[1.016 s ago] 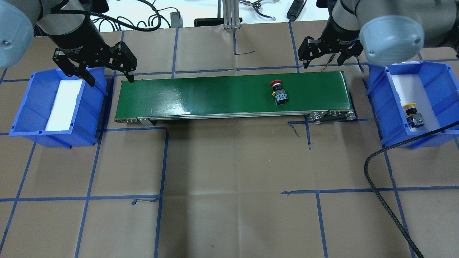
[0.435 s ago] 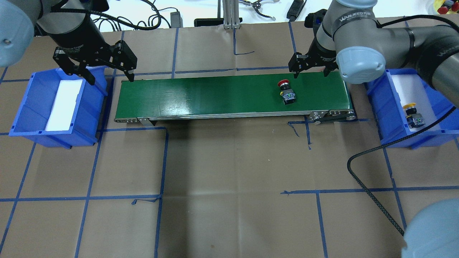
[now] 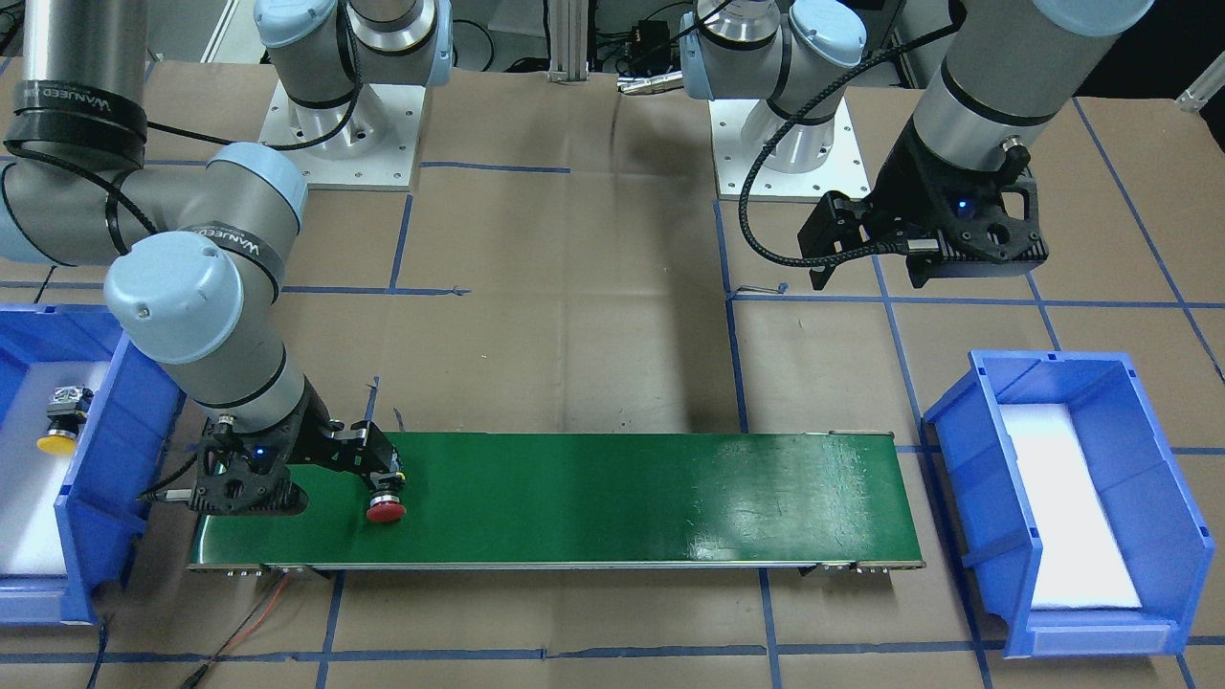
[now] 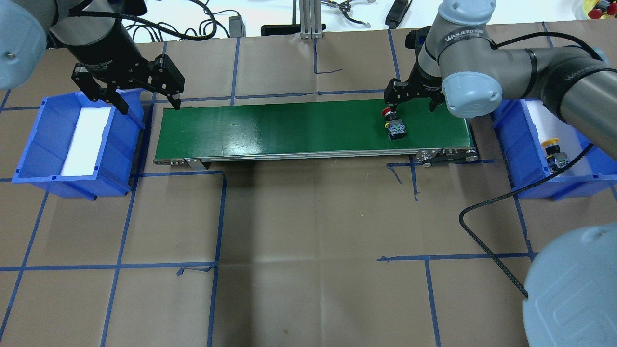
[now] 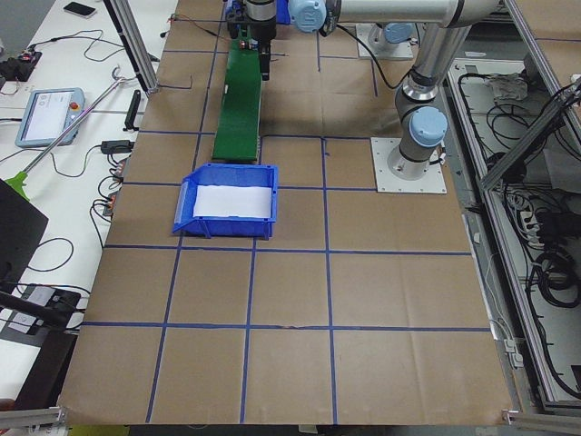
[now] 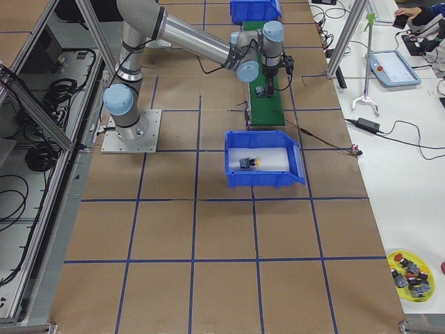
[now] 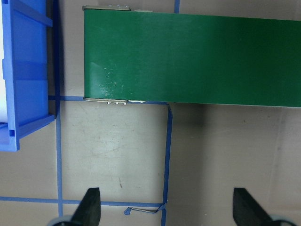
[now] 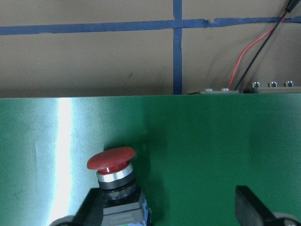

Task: Transport two buttons from left to right
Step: 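Move the right gripper back over the conveyor and grasp the red button, then carry the red button with the right gripper into the blue bin, then open the right gripper to release the red button beside the yellow one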

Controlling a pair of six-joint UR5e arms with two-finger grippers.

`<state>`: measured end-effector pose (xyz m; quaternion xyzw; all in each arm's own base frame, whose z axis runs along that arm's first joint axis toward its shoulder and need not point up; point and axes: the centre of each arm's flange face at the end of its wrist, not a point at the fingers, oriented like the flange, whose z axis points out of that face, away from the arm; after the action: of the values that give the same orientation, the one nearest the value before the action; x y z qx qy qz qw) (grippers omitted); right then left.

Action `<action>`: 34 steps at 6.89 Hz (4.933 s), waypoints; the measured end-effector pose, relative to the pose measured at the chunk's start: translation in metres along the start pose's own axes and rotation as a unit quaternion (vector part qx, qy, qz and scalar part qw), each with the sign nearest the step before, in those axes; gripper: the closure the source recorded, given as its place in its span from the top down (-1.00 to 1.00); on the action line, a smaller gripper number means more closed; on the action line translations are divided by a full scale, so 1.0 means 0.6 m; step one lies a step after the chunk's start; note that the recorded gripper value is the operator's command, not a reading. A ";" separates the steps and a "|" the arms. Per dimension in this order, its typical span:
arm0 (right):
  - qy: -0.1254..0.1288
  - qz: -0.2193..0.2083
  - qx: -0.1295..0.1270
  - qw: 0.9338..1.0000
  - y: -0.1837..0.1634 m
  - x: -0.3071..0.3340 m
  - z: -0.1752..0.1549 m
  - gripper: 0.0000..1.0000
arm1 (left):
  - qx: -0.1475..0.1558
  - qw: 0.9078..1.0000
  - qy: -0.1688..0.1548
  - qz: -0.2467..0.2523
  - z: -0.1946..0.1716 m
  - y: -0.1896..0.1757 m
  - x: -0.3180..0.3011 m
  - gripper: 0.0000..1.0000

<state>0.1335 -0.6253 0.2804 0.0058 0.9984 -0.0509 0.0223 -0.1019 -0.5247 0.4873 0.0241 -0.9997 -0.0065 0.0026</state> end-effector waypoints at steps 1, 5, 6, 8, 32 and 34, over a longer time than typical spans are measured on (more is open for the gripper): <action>0.000 0.001 -0.004 1.000 0.000 0.000 0.012 0.99 | 0.000 1.000 0.000 0.000 -0.001 0.000 0.000 0.99; 0.005 -0.001 -0.028 1.000 -0.002 0.006 0.061 0.18 | 0.001 1.000 0.000 0.000 0.000 -0.001 0.000 0.99; 0.008 -0.004 -0.033 0.999 -0.001 0.008 0.068 -0.27 | 0.001 1.000 0.001 0.000 0.000 -0.001 0.000 0.99; 0.018 -0.008 -0.049 0.999 0.004 0.014 0.068 -0.88 | 0.001 1.000 0.001 0.000 0.000 -0.001 0.000 0.99; 0.014 -0.033 -0.072 0.997 -0.063 0.558 0.051 0.99 | 0.002 1.000 0.001 -0.001 -0.002 -0.001 0.000 0.99; 0.032 -0.020 -0.045 0.998 -0.061 0.548 -0.030 0.99 | 0.002 1.000 0.001 -0.001 -0.002 -0.001 -0.001 0.99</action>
<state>-0.1960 -0.6569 0.2873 -0.0138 0.9998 -0.0066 -0.0102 -0.1014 -0.5253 0.4883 0.0255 -0.9997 -0.0042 0.0037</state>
